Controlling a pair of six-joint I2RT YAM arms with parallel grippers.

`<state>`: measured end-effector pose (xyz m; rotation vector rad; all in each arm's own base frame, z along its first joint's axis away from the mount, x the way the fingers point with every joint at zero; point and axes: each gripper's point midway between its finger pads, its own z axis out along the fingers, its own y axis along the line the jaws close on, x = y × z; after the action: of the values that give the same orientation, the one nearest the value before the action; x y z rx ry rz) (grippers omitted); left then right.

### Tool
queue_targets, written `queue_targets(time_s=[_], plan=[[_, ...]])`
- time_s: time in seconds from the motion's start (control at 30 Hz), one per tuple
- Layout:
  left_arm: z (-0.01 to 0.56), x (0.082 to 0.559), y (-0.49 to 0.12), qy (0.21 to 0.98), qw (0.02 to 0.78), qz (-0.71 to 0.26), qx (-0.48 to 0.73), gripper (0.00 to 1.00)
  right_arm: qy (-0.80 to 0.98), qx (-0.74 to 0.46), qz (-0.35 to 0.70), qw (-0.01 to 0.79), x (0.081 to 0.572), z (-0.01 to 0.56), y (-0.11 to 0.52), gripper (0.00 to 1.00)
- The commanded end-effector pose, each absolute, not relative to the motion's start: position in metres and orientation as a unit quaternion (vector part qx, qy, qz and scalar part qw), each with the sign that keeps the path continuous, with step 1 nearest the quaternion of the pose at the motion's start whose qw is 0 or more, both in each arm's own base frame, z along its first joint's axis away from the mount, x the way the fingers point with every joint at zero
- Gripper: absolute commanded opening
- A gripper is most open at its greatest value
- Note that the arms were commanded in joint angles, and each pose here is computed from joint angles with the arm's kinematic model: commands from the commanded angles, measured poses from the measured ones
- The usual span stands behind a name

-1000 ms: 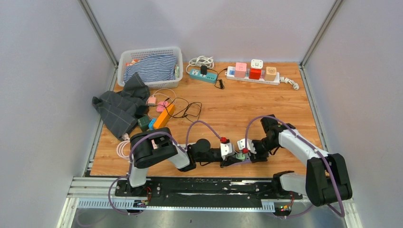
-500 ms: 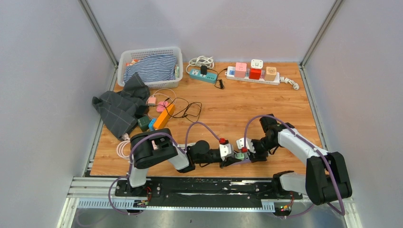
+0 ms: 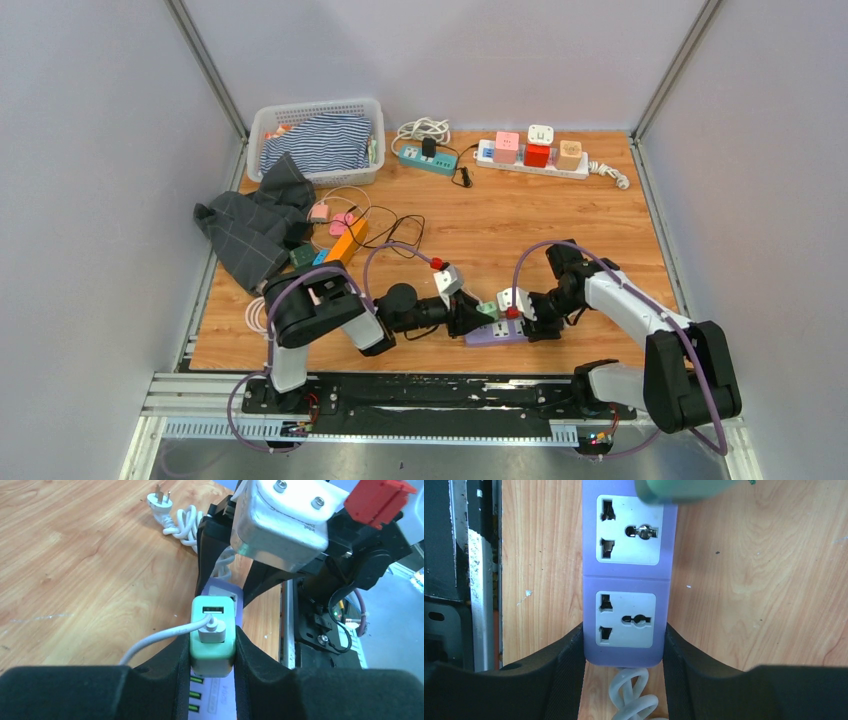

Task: Pull the plug off the socket
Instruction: Remove the plug from the socket, then place the plug at the center of the board.

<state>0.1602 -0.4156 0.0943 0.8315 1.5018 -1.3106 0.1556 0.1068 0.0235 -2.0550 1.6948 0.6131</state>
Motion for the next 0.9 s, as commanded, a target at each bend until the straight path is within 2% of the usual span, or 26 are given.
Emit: queue_targets(time_s=[0.0,0.2,0.4,0.5,0.6,0.87], plan=[[0.124,0.17,-0.399,0.609,0.508,-0.534,0.294,0.0,0.625,-0.722,0.214,0.207,0.159,0.035,0.109,0.0],[0.137,0.206,-0.349,0.666,0.553,-0.463,0.192,0.0,0.627,-0.719,0.208,0.215,0.161,0.038,0.109,0.0],[0.15,0.248,-0.265,0.743,0.596,-0.304,0.013,0.0,0.628,-0.719,0.202,0.216,0.162,0.038,0.108,0.0],[0.174,0.258,-0.221,0.732,0.636,-0.241,-0.037,0.0,0.631,-0.718,0.2,0.214,0.162,0.036,0.107,0.0],[0.186,0.272,-0.183,0.74,0.64,-0.193,-0.069,0.0,0.632,-0.718,0.199,0.213,0.163,0.036,0.106,0.0],[0.181,0.323,-0.107,0.739,0.598,-0.203,-0.234,0.0,0.635,-0.716,0.2,0.21,0.161,0.034,0.106,0.0]])
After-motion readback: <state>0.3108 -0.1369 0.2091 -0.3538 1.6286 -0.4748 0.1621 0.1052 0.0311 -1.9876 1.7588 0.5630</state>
